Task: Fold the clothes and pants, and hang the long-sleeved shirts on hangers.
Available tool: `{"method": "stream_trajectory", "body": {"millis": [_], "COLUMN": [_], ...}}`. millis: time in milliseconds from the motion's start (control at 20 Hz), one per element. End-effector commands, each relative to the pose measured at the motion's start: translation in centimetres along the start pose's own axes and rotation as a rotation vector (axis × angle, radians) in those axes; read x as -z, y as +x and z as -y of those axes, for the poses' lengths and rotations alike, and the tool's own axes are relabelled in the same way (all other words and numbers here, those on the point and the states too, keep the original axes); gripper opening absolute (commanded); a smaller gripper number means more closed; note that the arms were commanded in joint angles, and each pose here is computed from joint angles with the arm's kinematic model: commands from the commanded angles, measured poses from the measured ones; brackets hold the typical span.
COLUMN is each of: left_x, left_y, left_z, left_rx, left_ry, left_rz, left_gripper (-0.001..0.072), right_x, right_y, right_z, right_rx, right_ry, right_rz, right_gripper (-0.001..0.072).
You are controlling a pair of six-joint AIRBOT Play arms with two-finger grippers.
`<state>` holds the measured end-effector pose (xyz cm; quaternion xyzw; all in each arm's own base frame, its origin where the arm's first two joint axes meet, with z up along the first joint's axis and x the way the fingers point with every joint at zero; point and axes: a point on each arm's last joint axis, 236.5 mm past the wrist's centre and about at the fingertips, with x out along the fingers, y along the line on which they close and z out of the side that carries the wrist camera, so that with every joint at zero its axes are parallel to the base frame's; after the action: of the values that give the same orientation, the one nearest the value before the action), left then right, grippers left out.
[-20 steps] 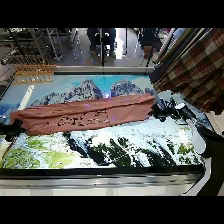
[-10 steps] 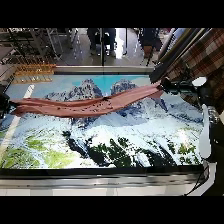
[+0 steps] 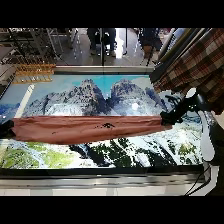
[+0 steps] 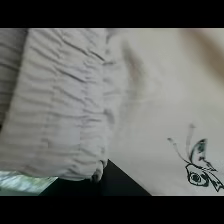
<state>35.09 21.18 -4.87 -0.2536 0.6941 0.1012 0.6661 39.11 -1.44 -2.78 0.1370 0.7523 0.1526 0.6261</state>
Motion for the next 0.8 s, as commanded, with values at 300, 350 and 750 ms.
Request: {"method": "stream_trajectory", "body": {"millis": [300,350,750], "left_x": [5.8,5.2,-2.3], "left_y": [1.3,0.3,-9.7], "left_z": [-5.8,-5.8,5.1], "left_rx": [-0.217,-0.224,0.125], "left_ry": [0.008,-0.016,0.025], "left_rz": [-0.235,-0.206,0.243], "left_gripper": [0.0698,0.0695,0.0434], "right_x": [12.4,10.9,2.2], "right_y": [3.6,2.4,1.1], "right_z": [1.2,2.8,9.8], "right_rx": [0.029,0.07,-0.023], "right_ry": [0.064,0.1,0.229], "right_rz": [-0.194,-0.085,0.37], "right_gripper": [0.0505,0.0505,0.0503]}}
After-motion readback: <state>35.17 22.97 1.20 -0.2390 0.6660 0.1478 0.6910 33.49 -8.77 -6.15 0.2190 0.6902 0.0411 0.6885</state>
